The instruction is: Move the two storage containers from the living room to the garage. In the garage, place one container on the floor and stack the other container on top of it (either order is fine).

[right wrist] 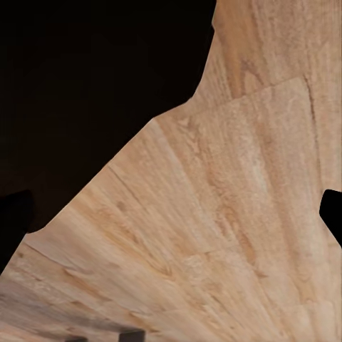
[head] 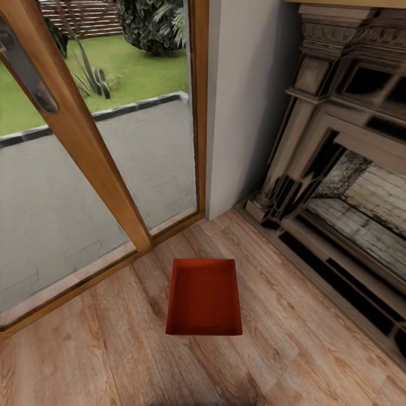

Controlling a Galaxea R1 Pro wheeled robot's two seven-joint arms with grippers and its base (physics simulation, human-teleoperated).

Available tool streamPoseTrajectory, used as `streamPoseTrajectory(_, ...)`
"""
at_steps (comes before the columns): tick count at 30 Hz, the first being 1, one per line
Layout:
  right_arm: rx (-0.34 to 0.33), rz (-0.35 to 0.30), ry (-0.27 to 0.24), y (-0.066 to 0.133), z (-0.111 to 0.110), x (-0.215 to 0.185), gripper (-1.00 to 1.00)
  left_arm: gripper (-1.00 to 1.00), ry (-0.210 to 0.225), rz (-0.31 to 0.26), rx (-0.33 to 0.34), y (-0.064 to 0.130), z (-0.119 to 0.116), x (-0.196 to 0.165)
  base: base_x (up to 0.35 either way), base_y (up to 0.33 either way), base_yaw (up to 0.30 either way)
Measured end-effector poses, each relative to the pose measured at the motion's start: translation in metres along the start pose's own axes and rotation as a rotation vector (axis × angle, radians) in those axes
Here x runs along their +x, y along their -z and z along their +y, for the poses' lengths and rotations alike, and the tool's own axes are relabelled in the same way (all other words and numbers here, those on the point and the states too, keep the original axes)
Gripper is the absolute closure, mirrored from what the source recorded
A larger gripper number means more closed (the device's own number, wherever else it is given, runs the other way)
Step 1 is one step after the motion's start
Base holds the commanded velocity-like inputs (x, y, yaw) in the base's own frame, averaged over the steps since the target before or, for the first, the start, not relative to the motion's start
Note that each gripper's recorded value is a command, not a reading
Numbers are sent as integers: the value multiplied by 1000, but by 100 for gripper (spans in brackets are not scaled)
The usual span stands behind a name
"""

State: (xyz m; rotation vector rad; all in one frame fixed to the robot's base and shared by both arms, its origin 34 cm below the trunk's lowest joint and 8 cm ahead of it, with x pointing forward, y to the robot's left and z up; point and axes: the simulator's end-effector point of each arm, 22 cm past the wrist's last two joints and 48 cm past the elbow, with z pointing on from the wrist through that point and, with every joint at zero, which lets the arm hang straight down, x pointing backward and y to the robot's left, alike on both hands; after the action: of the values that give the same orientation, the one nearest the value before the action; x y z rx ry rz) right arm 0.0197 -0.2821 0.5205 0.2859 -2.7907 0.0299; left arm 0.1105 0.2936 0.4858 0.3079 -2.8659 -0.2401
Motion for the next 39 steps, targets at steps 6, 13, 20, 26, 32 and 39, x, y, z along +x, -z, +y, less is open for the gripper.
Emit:
streamPoseTrajectory(6,0,0,-4,-8,-3,-3,-100,-100,4,3,-1,-8,-2,-1,0,0,0)
streamPoseTrajectory(13,-2,0,-2,-18,-5,-6,-100,-100,6,10,-4,-18,-3,-1,0,0,0)
streamPoseTrajectory(20,0,0,-3,-28,-6,-10,-100,-100,5,11,-4,-28,-4,-3,0,0,0)
streamPoseTrajectory(26,0,0,-4,-37,-6,-13,-100,-100,4,10,-4,-37,-6,-5,0,0,0)
streamPoseTrajectory(32,1,-1,-4,-46,-7,-16,-100,-100,3,11,-4,-47,-8,-7,0,0,0)
streamPoseTrajectory(39,1,-1,-4,-57,-7,-20,-100,-100,4,11,-5,-58,-9,-9,0,0,0)
